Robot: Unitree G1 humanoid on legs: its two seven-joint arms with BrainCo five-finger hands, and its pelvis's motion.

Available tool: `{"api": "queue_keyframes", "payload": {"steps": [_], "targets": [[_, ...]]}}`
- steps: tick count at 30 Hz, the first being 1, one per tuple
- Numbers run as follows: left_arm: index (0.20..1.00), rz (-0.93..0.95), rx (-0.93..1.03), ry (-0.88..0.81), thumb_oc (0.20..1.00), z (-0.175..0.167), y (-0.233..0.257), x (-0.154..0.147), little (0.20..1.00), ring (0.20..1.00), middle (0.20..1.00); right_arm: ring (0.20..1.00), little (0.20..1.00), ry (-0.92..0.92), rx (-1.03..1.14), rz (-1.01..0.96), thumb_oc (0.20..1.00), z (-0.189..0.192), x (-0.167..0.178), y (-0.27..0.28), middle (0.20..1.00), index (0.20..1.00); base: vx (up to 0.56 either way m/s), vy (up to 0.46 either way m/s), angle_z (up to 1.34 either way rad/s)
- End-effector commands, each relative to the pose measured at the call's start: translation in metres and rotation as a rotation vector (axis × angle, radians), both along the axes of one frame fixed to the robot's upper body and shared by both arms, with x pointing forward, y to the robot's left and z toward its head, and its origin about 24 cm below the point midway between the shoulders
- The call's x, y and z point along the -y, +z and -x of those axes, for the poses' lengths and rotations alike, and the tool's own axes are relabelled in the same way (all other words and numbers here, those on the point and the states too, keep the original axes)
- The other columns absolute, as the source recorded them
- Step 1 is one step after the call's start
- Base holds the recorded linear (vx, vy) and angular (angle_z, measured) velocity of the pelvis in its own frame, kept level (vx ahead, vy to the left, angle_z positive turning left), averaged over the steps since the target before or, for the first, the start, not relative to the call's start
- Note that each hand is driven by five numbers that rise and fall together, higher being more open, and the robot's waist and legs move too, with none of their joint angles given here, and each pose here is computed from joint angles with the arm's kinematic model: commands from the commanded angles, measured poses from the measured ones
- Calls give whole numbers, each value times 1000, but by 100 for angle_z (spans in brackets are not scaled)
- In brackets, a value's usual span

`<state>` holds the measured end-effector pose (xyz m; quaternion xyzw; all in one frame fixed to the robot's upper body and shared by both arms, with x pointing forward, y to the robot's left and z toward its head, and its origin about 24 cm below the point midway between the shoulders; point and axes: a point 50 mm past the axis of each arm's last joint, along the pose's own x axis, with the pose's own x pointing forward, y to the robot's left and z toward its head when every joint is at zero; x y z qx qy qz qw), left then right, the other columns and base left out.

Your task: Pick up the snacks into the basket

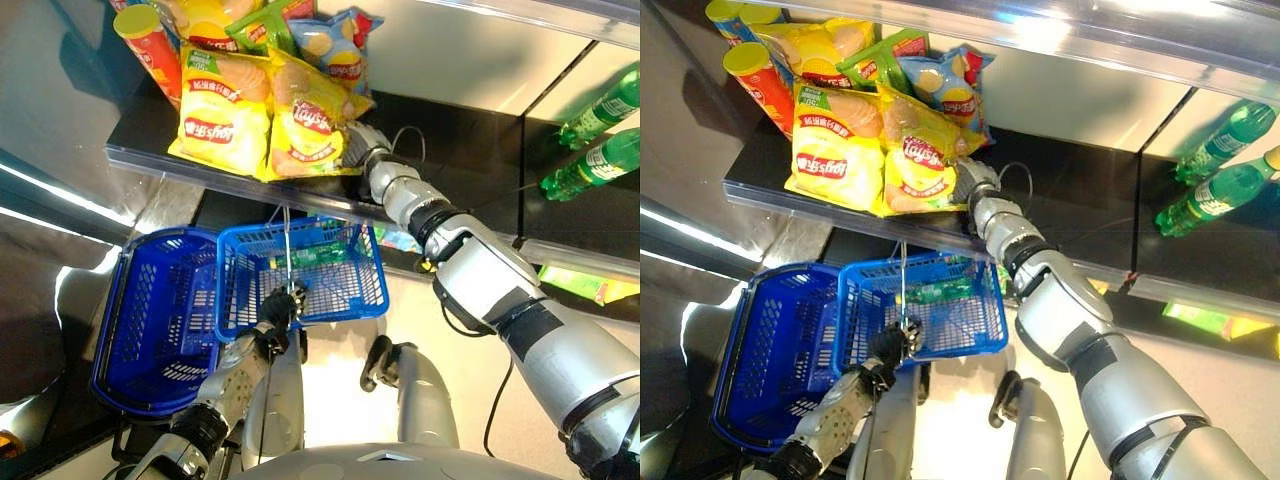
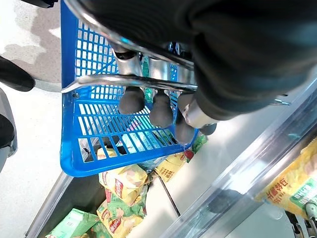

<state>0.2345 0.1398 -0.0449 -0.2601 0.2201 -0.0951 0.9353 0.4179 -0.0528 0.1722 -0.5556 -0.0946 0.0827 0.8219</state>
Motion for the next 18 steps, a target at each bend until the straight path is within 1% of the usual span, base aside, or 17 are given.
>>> {"api": "queue_keyframes", "payload": {"steps": [1,7,9,10,12,16,18], "targets": [[200,108,173,-40,200,-3,33,17,200,200,200,200,200,-21,-45,27,200,1,8,-16,200,200,0,0,0],[200,108,186,-39,200,-5,35,16,200,200,200,200,200,-61,-33,103,200,-1,27,-21,200,200,0,0,0],[200,108,186,-39,200,-5,35,16,200,200,200,200,200,-61,-33,103,200,-1,27,-21,200,200,0,0,0],[200,108,187,-39,200,-5,35,16,200,200,200,200,200,-79,-38,115,200,-1,36,-25,200,200,0,0,0],[200,107,193,-41,200,-6,36,16,200,200,200,200,200,-88,-32,118,200,-1,41,-26,200,200,0,0,0],[200,104,201,-39,200,-8,37,15,200,200,200,200,200,-110,-22,87,200,-1,54,-27,200,200,0,0,0],[200,102,208,-38,200,-9,38,15,200,200,200,200,200,-129,-10,30,200,0,62,-28,200,200,0,0,0]]}}
